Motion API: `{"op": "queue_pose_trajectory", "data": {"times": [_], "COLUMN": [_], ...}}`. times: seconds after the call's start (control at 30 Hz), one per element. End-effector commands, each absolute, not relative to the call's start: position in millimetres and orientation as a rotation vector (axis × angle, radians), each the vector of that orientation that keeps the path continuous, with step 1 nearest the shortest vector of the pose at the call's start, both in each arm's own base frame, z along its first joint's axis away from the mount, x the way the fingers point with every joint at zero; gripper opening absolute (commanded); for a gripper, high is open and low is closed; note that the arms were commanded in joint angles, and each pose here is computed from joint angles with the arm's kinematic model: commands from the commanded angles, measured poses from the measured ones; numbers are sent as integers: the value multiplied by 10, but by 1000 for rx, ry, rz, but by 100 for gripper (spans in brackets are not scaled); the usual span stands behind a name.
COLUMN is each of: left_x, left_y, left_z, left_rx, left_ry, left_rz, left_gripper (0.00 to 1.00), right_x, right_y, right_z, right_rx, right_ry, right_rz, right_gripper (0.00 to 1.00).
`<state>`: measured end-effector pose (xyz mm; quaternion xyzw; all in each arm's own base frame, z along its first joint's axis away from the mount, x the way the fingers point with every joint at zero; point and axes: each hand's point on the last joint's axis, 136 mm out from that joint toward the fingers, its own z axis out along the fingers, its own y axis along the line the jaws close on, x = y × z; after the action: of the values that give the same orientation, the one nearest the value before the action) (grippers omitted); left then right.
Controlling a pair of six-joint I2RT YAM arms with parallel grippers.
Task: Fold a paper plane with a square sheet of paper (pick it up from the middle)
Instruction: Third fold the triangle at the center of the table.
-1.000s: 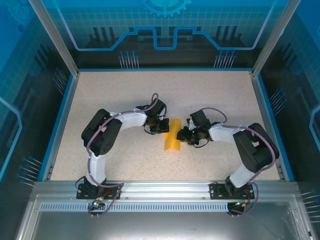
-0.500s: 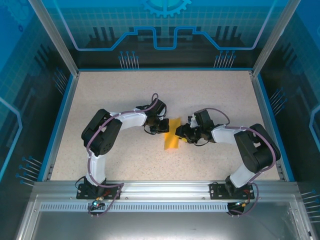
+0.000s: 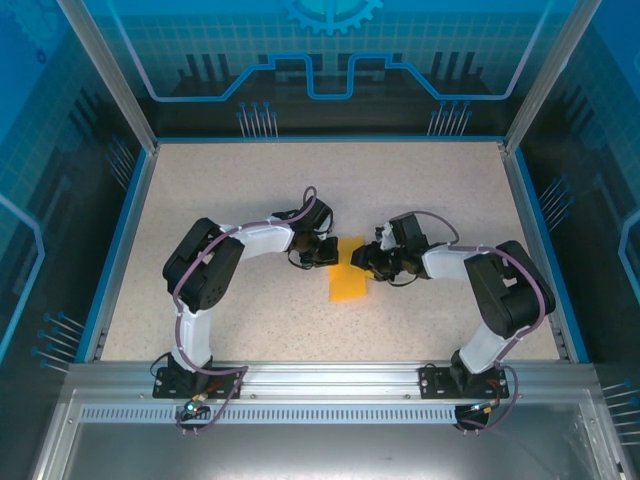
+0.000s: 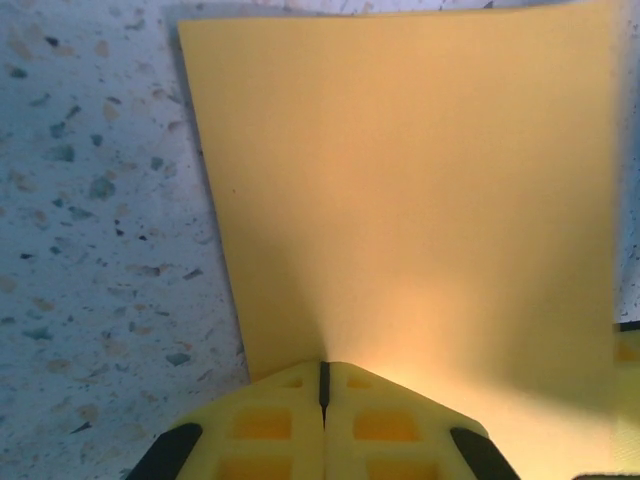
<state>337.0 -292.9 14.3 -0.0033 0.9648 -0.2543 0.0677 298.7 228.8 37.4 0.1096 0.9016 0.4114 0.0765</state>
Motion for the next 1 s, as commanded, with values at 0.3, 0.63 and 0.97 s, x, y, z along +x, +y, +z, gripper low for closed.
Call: {"op": "queue_pose_trajectory", "data": {"times": [0.3, 0.63, 0.97], "left_x": [3193, 2864, 2232], "left_y": [-2859, -2950, -3361], "left_z": [306, 872, 793], "left_rx": [83, 398, 848], "left_ry": [2896, 2707, 2527], "left_rz": [-794, -811, -460], "left_gripper": [19, 46, 64], "right_x": [2892, 2906, 2897], "right_y": [2208, 2247, 2253], "right_z": [247, 263, 257], "right_rx": [357, 429, 466], "right_ry": [2782, 2780, 2794], "right_rz": [1209, 1254, 1263], "right_gripper": [18, 11, 11]}}
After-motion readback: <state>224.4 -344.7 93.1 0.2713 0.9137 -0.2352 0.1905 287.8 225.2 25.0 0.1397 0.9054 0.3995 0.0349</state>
